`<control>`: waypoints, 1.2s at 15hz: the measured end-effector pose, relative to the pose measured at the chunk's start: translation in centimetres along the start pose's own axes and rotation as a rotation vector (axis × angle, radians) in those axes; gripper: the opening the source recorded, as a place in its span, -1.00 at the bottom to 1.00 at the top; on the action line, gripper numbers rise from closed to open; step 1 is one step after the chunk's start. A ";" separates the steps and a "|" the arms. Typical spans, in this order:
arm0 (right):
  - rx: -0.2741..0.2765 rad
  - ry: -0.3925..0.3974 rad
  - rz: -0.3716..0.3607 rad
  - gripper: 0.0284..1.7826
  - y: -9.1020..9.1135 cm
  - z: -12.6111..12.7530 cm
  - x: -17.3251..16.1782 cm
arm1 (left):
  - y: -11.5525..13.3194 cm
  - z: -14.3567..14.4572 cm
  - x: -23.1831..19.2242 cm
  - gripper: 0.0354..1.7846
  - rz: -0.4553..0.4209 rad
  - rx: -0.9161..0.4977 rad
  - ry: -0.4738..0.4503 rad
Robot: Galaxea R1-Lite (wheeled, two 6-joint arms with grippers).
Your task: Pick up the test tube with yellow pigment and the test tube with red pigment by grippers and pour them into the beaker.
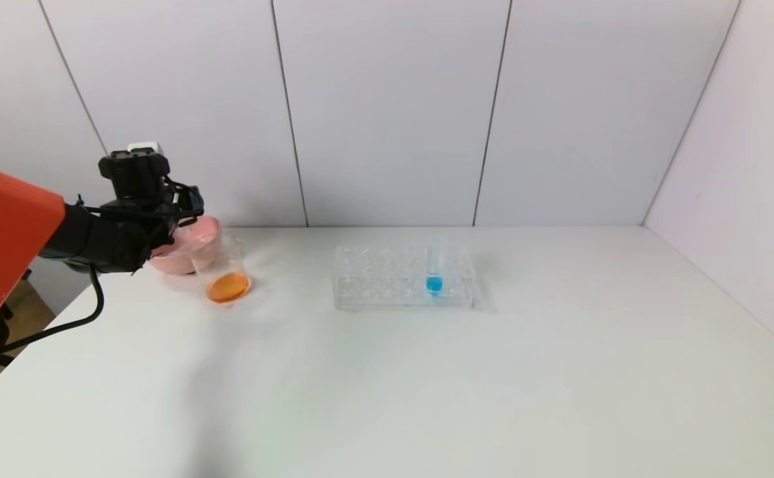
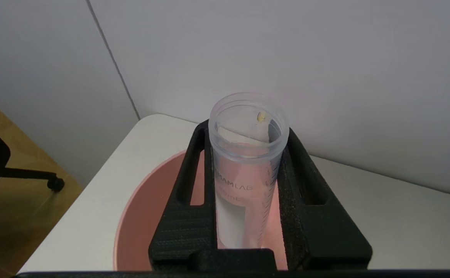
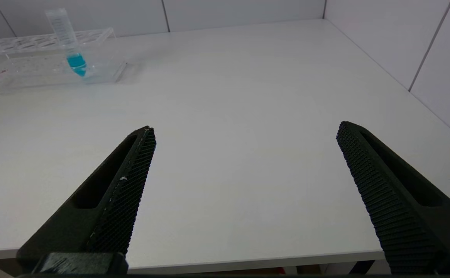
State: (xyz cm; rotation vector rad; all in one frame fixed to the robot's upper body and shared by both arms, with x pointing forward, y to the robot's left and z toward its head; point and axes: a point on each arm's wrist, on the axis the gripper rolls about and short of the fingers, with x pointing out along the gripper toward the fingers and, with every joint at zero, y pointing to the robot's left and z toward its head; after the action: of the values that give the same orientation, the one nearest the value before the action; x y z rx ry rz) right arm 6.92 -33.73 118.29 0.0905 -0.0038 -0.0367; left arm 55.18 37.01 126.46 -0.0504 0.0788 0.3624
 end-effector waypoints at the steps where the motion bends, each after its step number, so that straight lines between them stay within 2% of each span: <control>1: 0.000 0.000 0.000 0.92 0.0 0.0 0.0 | 0.0 0.0 0.1 -0.41 0.001 -0.001 -0.002; 3: 0.000 0.000 0.000 0.92 0.0 0.0 0.0 | -0.1 0.1 0.1 -0.18 0.005 -0.003 -0.008; 7: 0.000 0.000 0.000 0.92 0.0 0.0 0.0 | -0.1 0.6 0.0 0.54 0.013 -0.006 -0.022; 9: 0.000 0.000 0.000 0.92 0.0 0.0 0.0 | -0.5 1.2 -0.5 0.80 0.007 -0.010 -0.034; 11: 0.000 0.000 0.000 0.92 0.0 0.0 0.0 | -0.8 1.9 -1.4 0.95 -0.005 -0.011 -0.036; 14: 0.000 0.000 0.000 0.92 0.0 0.0 0.0 | -2.0 3.7 -3.8 0.98 -0.067 -0.024 -0.058; 16: -0.001 0.000 0.000 0.92 0.0 0.0 0.0 | -2.8 5.1 -5.9 0.98 -0.148 -0.032 -0.088; 18: 0.000 0.000 0.000 0.92 0.0 0.0 0.0 | -3.1 5.6 -8.6 0.98 -0.271 -0.024 -0.093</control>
State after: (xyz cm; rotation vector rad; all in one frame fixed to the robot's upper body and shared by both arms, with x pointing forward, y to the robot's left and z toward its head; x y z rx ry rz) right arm 6.92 -33.73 118.29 0.0902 -0.0038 -0.0367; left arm 48.67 31.47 132.88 -0.0667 -0.0249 0.0942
